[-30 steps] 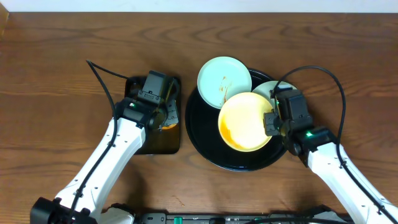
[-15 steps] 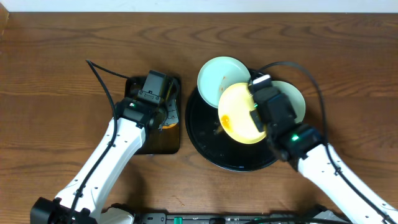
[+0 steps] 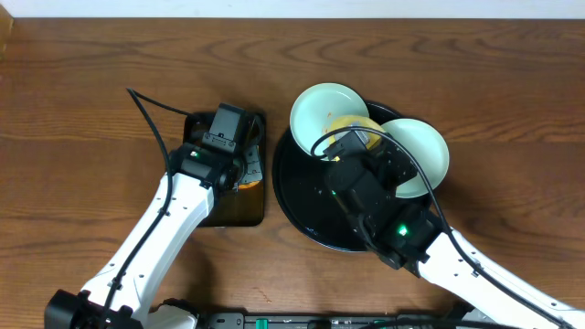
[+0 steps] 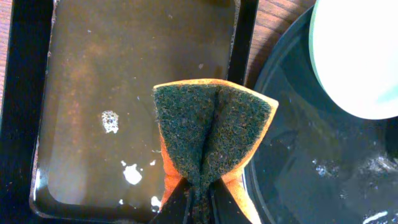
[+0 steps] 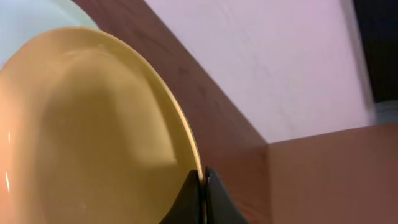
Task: Clean dirty plates on tray and stack at the side
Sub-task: 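Lift the yellow plate with right gripper and place it right of tray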
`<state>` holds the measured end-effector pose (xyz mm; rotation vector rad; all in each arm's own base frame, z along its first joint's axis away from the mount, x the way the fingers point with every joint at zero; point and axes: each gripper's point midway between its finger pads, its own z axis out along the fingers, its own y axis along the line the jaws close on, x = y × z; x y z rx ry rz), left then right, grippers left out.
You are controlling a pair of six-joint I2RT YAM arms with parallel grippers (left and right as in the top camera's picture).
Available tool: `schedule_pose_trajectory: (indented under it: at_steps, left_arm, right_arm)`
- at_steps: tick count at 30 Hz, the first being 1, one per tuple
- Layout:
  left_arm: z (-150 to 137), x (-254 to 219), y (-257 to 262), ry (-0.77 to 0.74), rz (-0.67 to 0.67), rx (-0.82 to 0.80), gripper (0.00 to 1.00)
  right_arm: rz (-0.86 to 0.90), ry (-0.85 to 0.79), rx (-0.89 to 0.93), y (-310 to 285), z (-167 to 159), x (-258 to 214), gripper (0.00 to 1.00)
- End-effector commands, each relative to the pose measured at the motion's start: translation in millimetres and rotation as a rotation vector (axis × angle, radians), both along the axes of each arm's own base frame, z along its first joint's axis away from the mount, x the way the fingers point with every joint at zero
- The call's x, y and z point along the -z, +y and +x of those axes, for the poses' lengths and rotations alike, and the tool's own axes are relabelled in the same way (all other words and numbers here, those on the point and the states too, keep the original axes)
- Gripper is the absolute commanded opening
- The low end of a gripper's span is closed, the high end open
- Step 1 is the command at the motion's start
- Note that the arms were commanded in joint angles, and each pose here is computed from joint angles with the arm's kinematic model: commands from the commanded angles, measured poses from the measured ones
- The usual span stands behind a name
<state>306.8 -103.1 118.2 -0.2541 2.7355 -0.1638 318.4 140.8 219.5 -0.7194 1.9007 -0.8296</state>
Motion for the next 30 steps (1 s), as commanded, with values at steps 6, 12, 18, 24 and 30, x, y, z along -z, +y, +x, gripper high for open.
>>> schedule_pose_trajectory:
  at_steps: [6,12,18,24,30]
  left_arm:
    - [-1,4,4,0.002,0.021,0.007,0.08]
    - [-1,4,4,0.002,0.021,0.008,0.08]
    - [-1,4,4,0.002,0.021,0.008,0.08]
    - [-1,4,4,0.002,0.021,0.007,0.08]
    - [-1,4,4,0.003,0.021,0.007,0.08]
  right_arm:
    - [0.241,-0.069,0.112,-10,5,-11,0.01]
    - [0.526,0.019,0.231,-32,16,18,0.01]
    - [0.655,-0.042,0.456,-99,33,22,0.01]
    - [0.878,-0.106,0.8,-215,31,39,0.01]
    - [1.087,-0.146,1.003,-285,8,54,0.01]
